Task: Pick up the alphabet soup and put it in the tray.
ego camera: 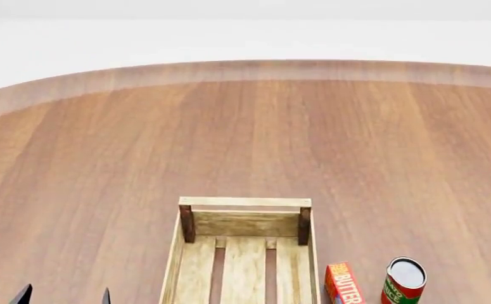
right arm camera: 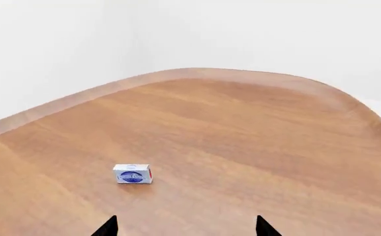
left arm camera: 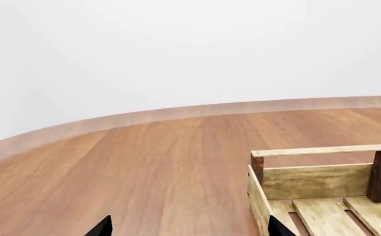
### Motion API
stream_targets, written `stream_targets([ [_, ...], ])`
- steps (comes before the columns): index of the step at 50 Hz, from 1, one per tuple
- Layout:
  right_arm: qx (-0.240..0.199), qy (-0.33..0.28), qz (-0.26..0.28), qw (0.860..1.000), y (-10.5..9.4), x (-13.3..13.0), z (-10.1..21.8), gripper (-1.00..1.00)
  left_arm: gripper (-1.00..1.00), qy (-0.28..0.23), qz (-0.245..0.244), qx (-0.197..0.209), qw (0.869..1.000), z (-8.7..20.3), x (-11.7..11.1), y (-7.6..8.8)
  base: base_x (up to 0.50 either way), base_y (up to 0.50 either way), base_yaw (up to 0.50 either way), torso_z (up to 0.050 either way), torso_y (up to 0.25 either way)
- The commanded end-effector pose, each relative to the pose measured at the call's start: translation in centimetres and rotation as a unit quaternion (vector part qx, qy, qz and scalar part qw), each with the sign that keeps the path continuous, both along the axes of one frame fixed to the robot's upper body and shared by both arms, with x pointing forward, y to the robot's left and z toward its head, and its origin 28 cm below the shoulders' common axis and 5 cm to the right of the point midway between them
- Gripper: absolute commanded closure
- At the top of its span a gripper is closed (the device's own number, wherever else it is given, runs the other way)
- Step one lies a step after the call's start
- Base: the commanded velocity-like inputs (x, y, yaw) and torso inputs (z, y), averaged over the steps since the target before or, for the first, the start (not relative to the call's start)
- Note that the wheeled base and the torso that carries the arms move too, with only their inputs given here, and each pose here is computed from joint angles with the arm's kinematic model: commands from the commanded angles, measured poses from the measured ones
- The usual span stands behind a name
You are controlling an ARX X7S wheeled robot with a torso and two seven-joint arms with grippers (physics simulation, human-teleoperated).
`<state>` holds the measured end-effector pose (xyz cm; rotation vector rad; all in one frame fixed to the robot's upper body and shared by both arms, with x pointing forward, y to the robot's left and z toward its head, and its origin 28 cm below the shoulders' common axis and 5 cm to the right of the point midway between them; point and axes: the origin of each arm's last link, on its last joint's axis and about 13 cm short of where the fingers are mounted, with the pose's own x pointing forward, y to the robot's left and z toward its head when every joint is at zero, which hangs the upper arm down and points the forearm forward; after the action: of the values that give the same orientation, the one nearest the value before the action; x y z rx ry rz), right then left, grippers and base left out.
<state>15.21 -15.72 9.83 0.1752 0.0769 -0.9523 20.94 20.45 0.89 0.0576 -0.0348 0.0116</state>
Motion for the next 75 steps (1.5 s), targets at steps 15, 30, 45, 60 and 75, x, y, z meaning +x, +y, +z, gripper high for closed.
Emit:
stream_targets([
  [15, 0.091, -0.025, -0.062, 0.994, 1.4, -1.5, 1.6, -1.00, -1.00, -0.002, 0.001, 0.001, 1.000, 0.0, -0.1, 0.0, 0.00, 0.00, 0.00, 0.000, 0.000],
  [30, 0.090, -0.002, -0.051, 0.995, 0.3, -0.1, -1.2, -1.00, -1.00, 0.001, -0.001, 0.000, 1.000, 0.0, -0.1, 0.0, 0.00, 0.00, 0.00, 0.000, 0.000],
  [45, 0.093, 0.022, -0.070, 0.993, -0.7, 0.2, -3.1, -1.00, -1.00, 0.004, -0.001, -0.001, 1.000, -0.1, 0.0, 0.0, 0.00, 0.00, 0.00, 0.000, 0.000],
  [60, 0.090, 0.028, -0.059, 0.994, -1.1, 1.5, -3.8, -1.00, -1.00, 0.005, -0.001, -0.002, 1.000, -0.1, 0.0, -0.1, 0.00, 0.00, 0.00, 0.000, 0.000],
  [75, 0.091, 0.037, -0.064, 0.993, -2.0, 2.9, -4.6, -1.00, -1.00, 0.005, -0.002, 0.000, 1.000, -0.1, 0.0, 0.0, 0.00, 0.00, 0.00, 0.000, 0.000],
])
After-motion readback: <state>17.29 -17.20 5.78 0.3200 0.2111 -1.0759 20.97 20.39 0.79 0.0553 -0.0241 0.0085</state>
